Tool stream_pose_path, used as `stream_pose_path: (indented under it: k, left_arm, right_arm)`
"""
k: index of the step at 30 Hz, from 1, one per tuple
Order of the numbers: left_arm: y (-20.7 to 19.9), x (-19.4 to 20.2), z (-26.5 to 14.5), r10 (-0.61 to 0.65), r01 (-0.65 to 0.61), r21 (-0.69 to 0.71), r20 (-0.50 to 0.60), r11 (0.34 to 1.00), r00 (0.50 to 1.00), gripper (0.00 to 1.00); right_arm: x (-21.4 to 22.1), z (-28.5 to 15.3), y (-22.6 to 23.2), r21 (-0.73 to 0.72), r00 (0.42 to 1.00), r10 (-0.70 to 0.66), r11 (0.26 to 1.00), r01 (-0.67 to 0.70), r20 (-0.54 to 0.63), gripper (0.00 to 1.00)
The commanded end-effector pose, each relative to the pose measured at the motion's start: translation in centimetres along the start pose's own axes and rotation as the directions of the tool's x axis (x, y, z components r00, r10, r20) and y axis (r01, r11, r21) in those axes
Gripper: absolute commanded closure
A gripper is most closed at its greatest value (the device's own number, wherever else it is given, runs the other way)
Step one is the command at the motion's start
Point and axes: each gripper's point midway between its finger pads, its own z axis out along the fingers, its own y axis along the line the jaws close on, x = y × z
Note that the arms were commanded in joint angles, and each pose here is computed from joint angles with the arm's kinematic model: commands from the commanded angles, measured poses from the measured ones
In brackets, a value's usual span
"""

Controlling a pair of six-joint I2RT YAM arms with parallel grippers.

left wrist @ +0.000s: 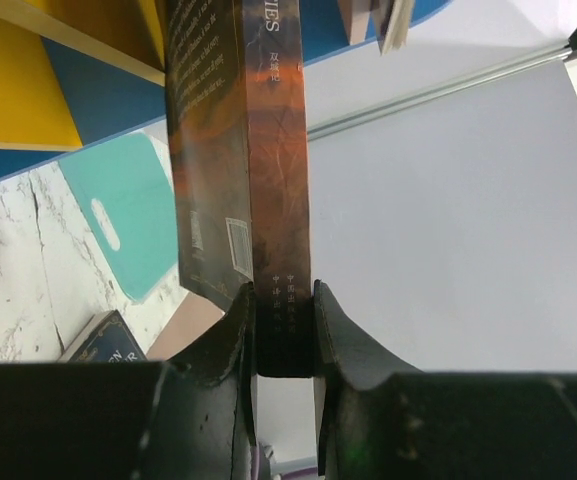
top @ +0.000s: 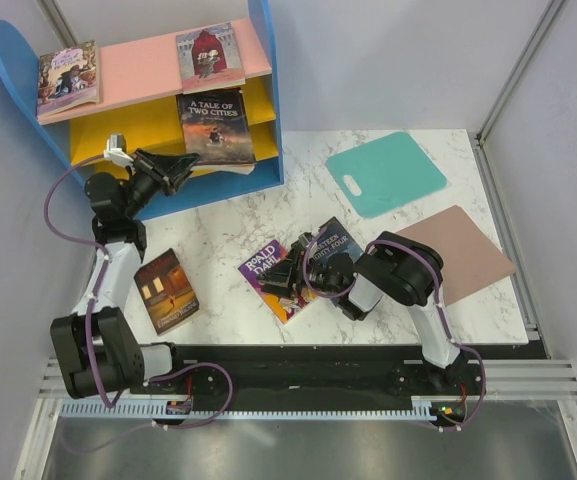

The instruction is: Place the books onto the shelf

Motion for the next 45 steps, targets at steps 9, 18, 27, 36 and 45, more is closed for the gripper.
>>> stream_pose_path:
  k: [9, 18, 27, 36, 45]
  left_arm:
    - [-6.7, -4.9, 3.1, 0.031, -0.044, 0.234, 0.059, 0.971, 0.998, 0.98]
    - [-6.4, -6.2, 5.7, -0.004, -0.008, 0.236, 0.047, 0.972, 0.999, 0.98]
    - [-4.7, -5.8, 7.9, -0.031, 0.021, 0.192, 0.053, 0.981, 0.998, 0.98]
    - [-3.5, -5.8, 10.3, -0.059, 0.052, 0.153, 0.045, 0.987, 0.997, 0.98]
    - [-2.5, -5.2, 12.8, -0.106, 0.099, 0.142, 0.042, 0.985, 0.993, 0.98]
  right_arm:
    - [0.4, -0.5, 0.3, -0.104, 0.992, -0.121, 0.987, 0.124, 0.03, 0.02]
    - [0.4, -0.5, 0.3, -0.105, 0.992, -0.12, 0.987, 0.123, 0.031, 0.02]
    - [0.4, -0.5, 0.4, -0.107, 0.992, -0.121, 0.987, 0.124, 0.03, 0.02]
    - [0.5, -0.6, 0.4, -0.106, 0.992, -0.121, 0.987, 0.123, 0.028, 0.02]
    - [0.6, -0.6, 0.5, -0.106, 0.992, -0.121, 0.987, 0.123, 0.027, 0.02]
